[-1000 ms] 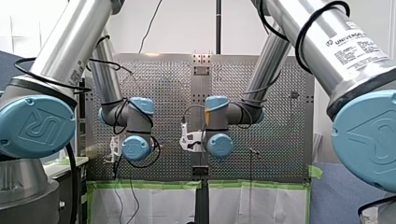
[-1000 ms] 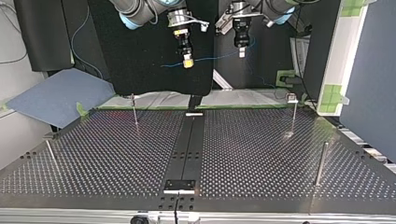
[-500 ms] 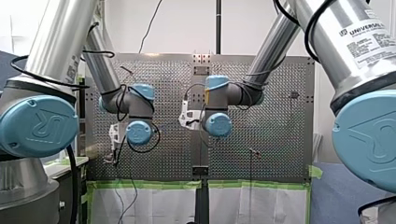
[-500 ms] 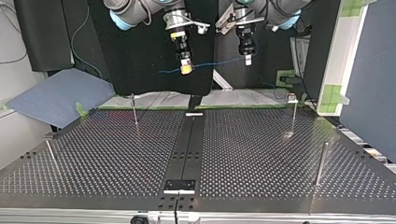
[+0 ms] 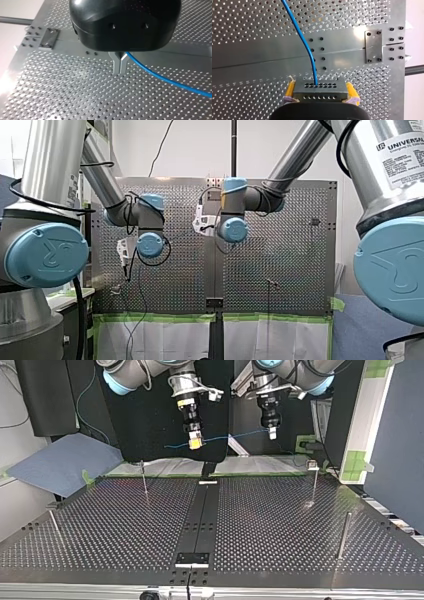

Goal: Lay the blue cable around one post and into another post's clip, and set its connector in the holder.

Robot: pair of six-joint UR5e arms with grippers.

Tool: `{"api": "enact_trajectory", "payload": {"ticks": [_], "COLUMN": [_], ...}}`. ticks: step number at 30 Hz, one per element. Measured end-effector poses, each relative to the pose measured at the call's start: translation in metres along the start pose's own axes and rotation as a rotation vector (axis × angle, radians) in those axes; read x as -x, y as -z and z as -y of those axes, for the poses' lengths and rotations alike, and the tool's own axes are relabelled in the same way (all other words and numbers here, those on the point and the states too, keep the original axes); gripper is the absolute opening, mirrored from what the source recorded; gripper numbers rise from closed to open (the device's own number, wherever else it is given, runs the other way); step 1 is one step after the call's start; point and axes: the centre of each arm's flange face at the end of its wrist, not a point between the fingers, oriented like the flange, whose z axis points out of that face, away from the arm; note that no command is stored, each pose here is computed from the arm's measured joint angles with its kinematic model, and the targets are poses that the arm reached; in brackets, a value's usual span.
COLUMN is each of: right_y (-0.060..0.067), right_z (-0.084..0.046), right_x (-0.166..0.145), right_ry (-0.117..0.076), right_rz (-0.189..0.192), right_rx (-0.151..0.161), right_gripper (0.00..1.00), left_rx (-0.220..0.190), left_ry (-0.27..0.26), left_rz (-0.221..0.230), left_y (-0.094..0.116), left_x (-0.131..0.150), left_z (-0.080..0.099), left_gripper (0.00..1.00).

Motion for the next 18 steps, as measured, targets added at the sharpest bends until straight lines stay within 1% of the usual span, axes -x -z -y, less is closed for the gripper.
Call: {"api": "enact_trajectory", "payload": {"ticks": [8,11,15,18], "right_y": [-0.015,-0.02,-0.025,-0.028], "right_z": [0.009,0.012,0.016,0.018], "right_x": [-0.02,-0.03,-0.048,-0.057], "right_ry": [0.002,0.008,0.016,0.019], "right_rz": [-0.002,-0.007,-0.016,-0.016], "right_rx": [-0.015,-0.017,-0.02,-0.021], "right_gripper": [0.0,0.0,0.0,0.0], "left_rx": [0.009,0.033,0.083,0.097], "left_ry": [0.07,0.103,0.147,0.171], "left_rz": [0.009,0.022,0.054,0.074], "left_y": [-0.014,-0.022,-0.033,-0.037], "left_x": [0.025,0.037,0.059,0.074], "left_z": [-0.011,-0.017,-0.024,-0.025], "left_gripper": [0.0,0.0,0.0,0.0]}}
